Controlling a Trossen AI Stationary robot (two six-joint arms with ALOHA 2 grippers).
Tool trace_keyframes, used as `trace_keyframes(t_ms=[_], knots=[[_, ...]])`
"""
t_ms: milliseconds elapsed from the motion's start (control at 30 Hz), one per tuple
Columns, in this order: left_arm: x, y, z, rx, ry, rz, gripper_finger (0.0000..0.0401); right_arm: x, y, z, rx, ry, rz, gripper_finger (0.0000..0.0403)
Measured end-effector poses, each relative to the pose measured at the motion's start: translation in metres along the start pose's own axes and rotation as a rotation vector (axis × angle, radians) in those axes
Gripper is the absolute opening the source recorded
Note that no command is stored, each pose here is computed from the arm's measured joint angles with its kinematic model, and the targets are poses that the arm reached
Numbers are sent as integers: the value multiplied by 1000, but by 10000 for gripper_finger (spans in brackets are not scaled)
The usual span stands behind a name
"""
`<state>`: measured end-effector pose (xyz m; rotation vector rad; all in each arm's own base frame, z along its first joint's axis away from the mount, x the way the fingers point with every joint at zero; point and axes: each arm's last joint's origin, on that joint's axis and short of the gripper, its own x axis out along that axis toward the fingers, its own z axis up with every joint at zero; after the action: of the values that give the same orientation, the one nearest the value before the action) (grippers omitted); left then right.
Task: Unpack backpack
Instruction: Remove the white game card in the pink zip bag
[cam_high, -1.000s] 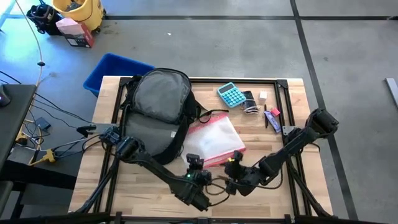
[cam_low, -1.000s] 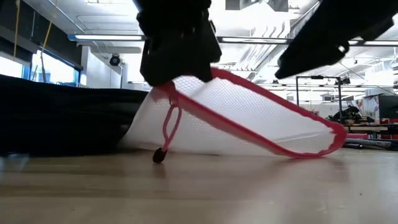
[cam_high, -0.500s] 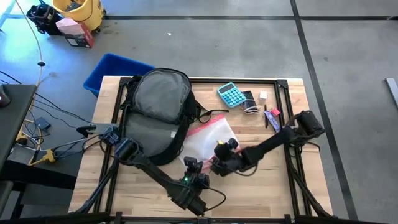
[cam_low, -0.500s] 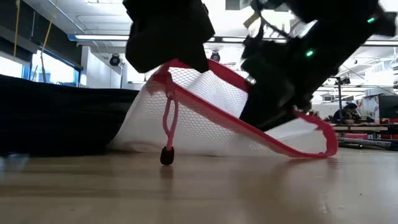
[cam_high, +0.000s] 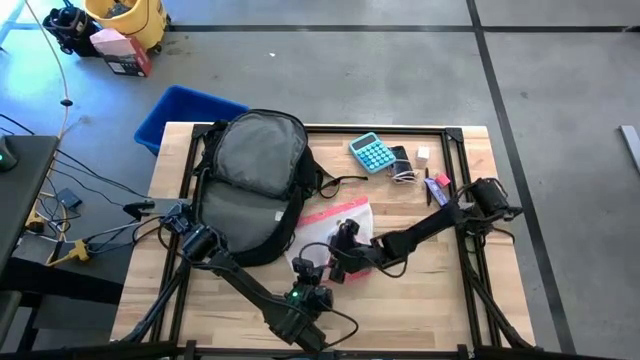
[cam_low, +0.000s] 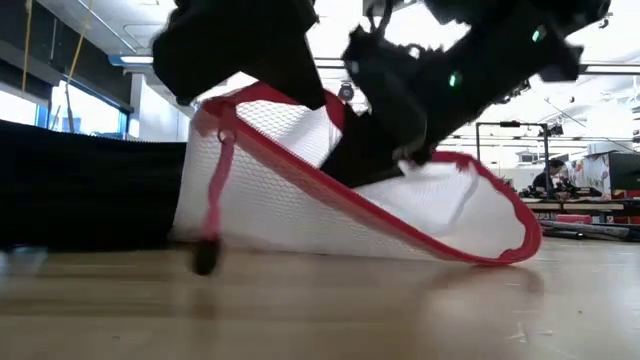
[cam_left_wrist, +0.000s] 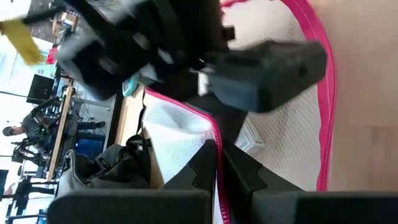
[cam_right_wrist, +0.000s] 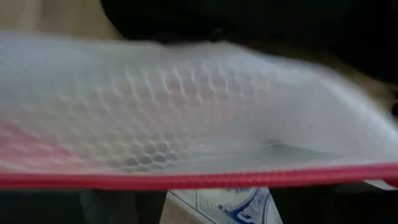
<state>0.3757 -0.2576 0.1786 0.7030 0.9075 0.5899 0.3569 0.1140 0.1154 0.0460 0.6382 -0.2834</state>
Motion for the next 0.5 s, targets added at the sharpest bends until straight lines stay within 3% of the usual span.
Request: trace_keyframes(t_ms=[233, 500], knots=[[1, 1, -1, -5, 8, 5, 0, 10, 1, -16, -37, 97, 25, 222], [1, 1, -1, -9, 10, 7, 0, -33, 7, -20, -71, 241, -15, 222]])
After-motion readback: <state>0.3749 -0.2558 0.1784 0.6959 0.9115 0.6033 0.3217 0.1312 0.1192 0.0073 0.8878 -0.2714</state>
